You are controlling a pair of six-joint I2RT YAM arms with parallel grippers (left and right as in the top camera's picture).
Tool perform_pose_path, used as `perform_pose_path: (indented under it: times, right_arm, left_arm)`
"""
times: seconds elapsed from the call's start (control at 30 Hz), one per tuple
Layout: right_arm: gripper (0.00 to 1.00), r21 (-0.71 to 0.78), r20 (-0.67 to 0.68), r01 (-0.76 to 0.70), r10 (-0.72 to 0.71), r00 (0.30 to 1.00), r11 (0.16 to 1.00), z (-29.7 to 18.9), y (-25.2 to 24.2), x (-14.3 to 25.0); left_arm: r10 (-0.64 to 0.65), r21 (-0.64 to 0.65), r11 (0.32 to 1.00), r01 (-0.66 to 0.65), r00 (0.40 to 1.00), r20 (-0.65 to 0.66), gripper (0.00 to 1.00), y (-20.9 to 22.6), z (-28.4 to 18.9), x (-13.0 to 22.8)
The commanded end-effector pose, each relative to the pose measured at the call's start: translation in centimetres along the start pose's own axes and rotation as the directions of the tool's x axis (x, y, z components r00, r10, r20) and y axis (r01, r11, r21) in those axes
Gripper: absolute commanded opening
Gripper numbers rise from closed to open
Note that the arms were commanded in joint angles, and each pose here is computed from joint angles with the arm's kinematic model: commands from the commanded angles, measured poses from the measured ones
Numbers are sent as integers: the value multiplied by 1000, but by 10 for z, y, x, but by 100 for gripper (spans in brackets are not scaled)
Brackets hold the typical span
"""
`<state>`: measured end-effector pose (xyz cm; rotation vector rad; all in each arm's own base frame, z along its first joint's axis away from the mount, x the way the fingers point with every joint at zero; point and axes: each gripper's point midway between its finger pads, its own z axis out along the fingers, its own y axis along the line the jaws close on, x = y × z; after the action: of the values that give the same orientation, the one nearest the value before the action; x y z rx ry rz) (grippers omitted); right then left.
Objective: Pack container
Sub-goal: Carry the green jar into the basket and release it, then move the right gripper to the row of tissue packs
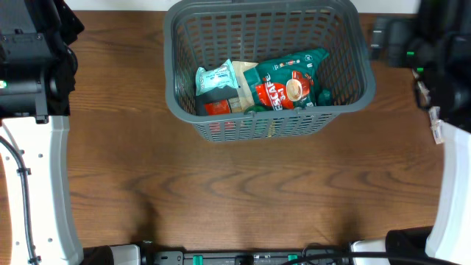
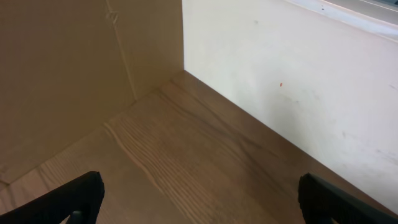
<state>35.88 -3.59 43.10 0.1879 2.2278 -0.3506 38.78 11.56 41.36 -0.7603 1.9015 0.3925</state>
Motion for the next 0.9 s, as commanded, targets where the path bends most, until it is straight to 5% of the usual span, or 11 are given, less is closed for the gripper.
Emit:
perform_pose_path:
  times: [0.0, 0.13, 0.4, 0.87]
  right_arm:
    - [99, 139, -80, 16, -5, 997, 990, 20, -46, 13]
    - [99, 218, -142, -39, 71, 987, 975, 36, -88, 27]
    - [99, 149, -298, -122, 162, 941, 981, 99, -126, 61]
    - [99, 61, -652, -161, 162, 741, 985, 239, -147, 172]
  left_arm:
    - [1, -21, 1000, -1, 1000, 6, 99, 4, 0, -1]
    - [1, -21, 1000, -1, 1000, 6, 99, 4, 0, -1]
    - [1, -21, 1000, -1, 1000, 6, 98, 4, 0, -1]
    - [1, -21, 1000, -1, 1000, 6, 99, 4, 0, -1]
